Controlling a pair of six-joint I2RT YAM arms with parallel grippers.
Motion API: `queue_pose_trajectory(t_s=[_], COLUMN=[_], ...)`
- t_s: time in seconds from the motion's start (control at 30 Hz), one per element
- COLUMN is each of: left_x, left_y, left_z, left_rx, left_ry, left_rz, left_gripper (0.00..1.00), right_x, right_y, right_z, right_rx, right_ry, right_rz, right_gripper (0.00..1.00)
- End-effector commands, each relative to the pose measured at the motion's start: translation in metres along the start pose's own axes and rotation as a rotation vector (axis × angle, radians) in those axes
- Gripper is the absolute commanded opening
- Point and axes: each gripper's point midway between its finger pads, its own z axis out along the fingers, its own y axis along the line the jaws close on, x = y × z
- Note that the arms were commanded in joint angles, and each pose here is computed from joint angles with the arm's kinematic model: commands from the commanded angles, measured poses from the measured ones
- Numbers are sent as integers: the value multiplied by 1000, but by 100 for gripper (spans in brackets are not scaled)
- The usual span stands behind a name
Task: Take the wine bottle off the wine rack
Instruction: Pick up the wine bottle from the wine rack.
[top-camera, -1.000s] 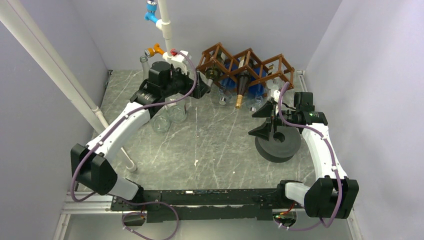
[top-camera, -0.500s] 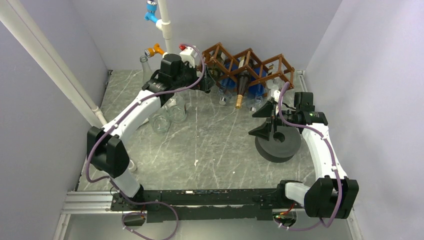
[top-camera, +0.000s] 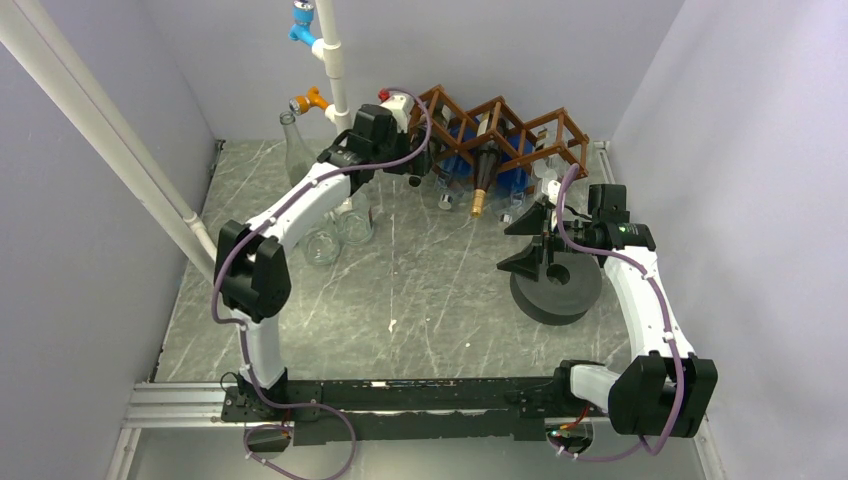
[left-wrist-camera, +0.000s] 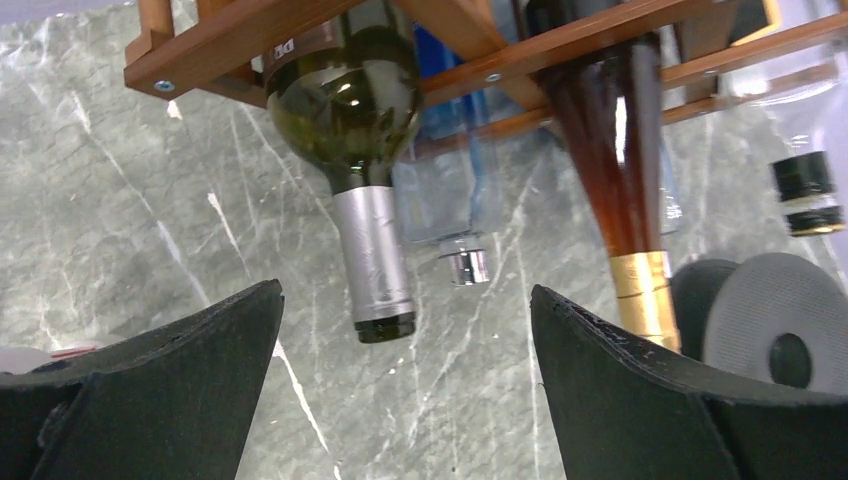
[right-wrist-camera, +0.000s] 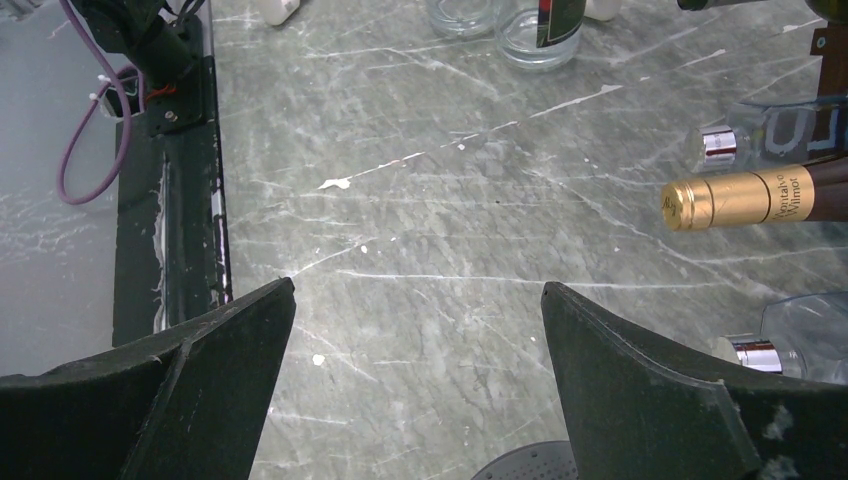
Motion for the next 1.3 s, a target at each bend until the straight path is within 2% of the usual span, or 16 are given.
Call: queue_pose_trajectory(t_s=[0.0, 0.37, 0.7, 1.27], left_x=[-22, -12, -2, 6], left_y=[6, 18, 27, 29], left_z=[9, 50, 77, 102], left_rx=[-43, -72, -96, -93], left_ry=[-79, -60, -31, -25], left_rz=[55, 70, 43, 11], left_gripper=[99, 92, 80, 69], right_x=[-6, -5, -3, -2], right_y=[0, -2, -3, -3], right_z=[-2, -2, -2, -2], right_rx=[4, 9, 9, 14], right_ry=[-19, -12, -8, -3], right_rz=[-64, -63, -61, -68], right_gripper=[96, 96, 96, 97])
